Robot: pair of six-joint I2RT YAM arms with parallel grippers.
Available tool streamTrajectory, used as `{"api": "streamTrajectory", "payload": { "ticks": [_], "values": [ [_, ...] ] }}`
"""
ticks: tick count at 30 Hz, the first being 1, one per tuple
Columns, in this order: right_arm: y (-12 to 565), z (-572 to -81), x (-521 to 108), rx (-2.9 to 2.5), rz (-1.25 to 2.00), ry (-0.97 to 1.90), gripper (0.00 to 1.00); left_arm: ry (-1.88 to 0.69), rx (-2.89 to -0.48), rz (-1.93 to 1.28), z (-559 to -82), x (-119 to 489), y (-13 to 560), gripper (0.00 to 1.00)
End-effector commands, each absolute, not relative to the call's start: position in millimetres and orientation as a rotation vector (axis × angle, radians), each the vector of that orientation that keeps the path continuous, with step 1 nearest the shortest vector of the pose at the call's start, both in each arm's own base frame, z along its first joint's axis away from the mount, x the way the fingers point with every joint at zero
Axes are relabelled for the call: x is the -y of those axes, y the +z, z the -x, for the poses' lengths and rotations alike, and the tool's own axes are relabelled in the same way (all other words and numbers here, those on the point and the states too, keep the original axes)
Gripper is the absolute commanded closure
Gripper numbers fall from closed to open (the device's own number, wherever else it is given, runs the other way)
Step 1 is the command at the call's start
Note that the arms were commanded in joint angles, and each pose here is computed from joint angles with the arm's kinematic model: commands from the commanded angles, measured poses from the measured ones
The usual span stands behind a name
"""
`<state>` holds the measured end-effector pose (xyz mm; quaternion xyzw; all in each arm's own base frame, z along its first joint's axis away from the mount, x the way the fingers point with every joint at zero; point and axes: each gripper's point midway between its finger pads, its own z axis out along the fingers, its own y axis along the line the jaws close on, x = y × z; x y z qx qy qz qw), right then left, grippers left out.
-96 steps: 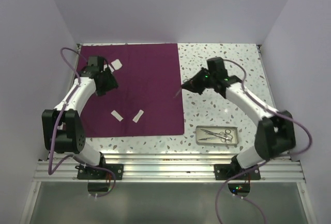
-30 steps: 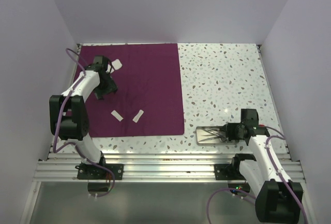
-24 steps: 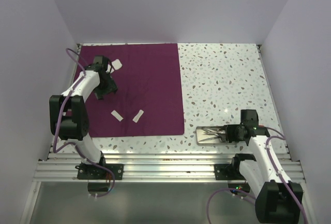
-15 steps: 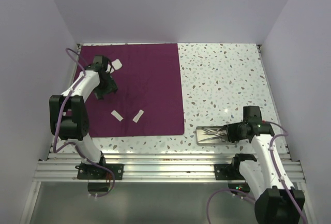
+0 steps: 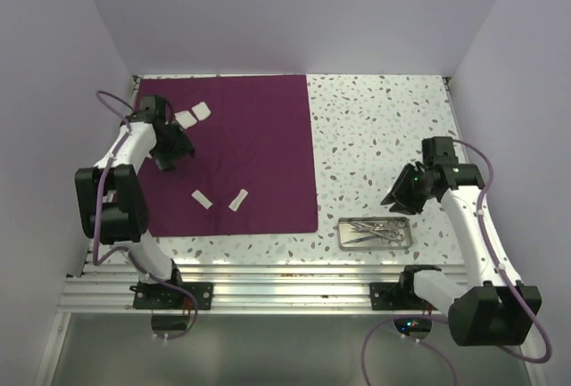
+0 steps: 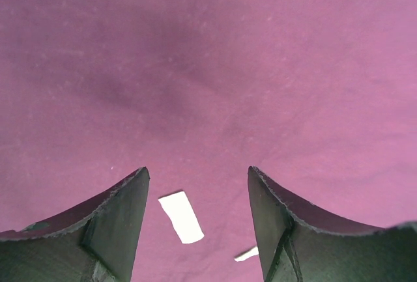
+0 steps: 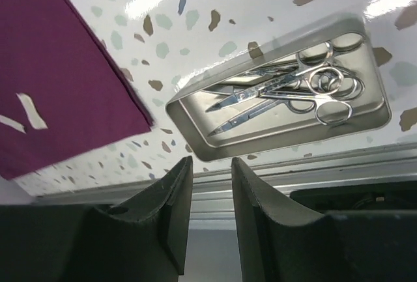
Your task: Prepare the surgical pack
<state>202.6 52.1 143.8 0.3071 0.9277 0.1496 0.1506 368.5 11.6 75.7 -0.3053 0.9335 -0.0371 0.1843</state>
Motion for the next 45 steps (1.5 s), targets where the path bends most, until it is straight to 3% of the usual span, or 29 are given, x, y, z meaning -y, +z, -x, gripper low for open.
{"api": "streamTrajectory", "payload": {
  "ticks": [1,8,15,20,31,34,45],
  "values": [
    [150,-199,-85,-2.760,-0.454,0.519,0.65,-0.346,-2.491,0.814,-389,-14,114,0.34],
    [152,-216,-123,-2.815,-0.177,0.601,0.64,-0.096,-2.415,0.840,-424,-82,139,0.35],
    [149,-262,-149,-2.810,-0.099,0.672,0.64,-0.351,-2.322,1.028,-448,-124,92,0.43],
    [138,-273,-162,-2.844,-0.103,0.740,0.63,-0.310,-2.283,1.054,-456,-150,78,0.50],
    [125,-294,-175,-2.877,-0.077,0.781,0.63,-0.161,-2.282,1.211,-439,-167,42,0.60],
    [120,-293,-178,-2.884,-0.086,0.809,0.63,-0.094,-2.285,1.270,-421,-167,34,0.60],
    [118,-292,-175,-2.895,-0.059,0.784,0.63,-0.080,-2.268,1.310,-422,-165,24,0.59]
  ]
}}
